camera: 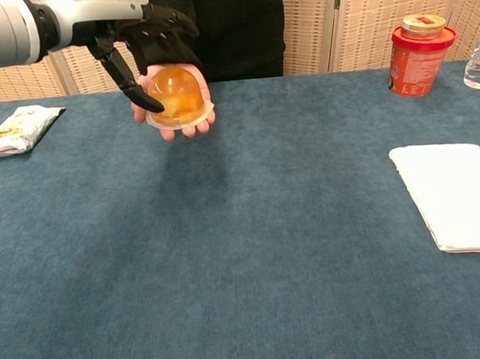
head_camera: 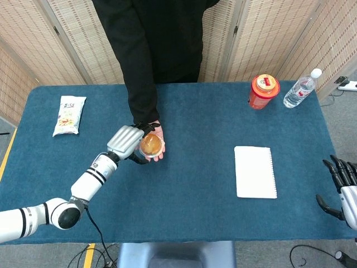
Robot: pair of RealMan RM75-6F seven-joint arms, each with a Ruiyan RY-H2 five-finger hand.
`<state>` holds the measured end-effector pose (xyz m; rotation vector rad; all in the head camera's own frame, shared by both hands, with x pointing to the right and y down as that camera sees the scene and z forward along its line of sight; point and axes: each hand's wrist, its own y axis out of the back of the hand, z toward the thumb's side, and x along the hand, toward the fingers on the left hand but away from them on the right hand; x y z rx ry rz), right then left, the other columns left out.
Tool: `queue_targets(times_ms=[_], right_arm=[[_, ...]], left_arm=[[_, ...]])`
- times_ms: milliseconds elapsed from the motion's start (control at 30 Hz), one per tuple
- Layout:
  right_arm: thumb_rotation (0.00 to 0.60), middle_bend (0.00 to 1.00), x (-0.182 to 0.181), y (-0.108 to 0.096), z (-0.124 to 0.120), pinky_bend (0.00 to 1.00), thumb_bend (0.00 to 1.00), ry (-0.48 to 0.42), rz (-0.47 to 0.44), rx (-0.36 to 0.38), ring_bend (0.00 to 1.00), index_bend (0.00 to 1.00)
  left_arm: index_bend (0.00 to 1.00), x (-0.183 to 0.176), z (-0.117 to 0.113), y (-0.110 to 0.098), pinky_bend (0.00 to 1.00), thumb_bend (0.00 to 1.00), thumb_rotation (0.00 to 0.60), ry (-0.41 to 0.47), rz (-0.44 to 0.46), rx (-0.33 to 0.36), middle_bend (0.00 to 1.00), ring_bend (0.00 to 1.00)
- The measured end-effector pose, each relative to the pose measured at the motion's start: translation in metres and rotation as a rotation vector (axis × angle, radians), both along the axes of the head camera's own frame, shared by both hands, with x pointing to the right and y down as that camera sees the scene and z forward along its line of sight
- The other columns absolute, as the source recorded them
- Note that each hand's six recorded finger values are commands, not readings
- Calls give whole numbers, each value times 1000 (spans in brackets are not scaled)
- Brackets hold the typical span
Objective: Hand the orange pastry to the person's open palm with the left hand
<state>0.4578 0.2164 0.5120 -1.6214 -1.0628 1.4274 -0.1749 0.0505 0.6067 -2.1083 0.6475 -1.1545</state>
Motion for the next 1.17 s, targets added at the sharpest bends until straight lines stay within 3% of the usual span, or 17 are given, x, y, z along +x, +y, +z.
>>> queue_targets(times_ms=[200,367,500,633,733,967,1167], right_arm=[[600,0,-1,5,1,0,266,1,-15,-16,0,0],[600,0,-6,8,1,0,266,-2,-38,-19,0,0],[600,0,-9,9,3,0,266,10,-49,-18,0,0],[600,0,-12,8,10,0,265,34,-56,-27,0,0],[600,0,-14,7,19,0,265,63,-53,-50,0,0],[600,0,-17,-2,40,0,265,137,-28,-82,0,0],[600,0,-19,-9,48,0,266,151,-6,-86,0,0]], left_arm=[[111,-8,-30,19,322,135,600,-1,-21,37,209,138],[90,-55,-46,54,269,135,600,-75,-83,89,167,83],[82,-103,-54,84,237,135,600,-145,-132,187,160,78],[80,-166,-66,123,225,135,600,-203,-210,332,159,73],[80,-211,-69,153,223,135,600,-248,-263,402,147,61],[28,-278,-59,202,199,135,600,-330,-342,429,80,6],[0,-283,-59,208,194,135,600,-322,-393,390,16,0]])
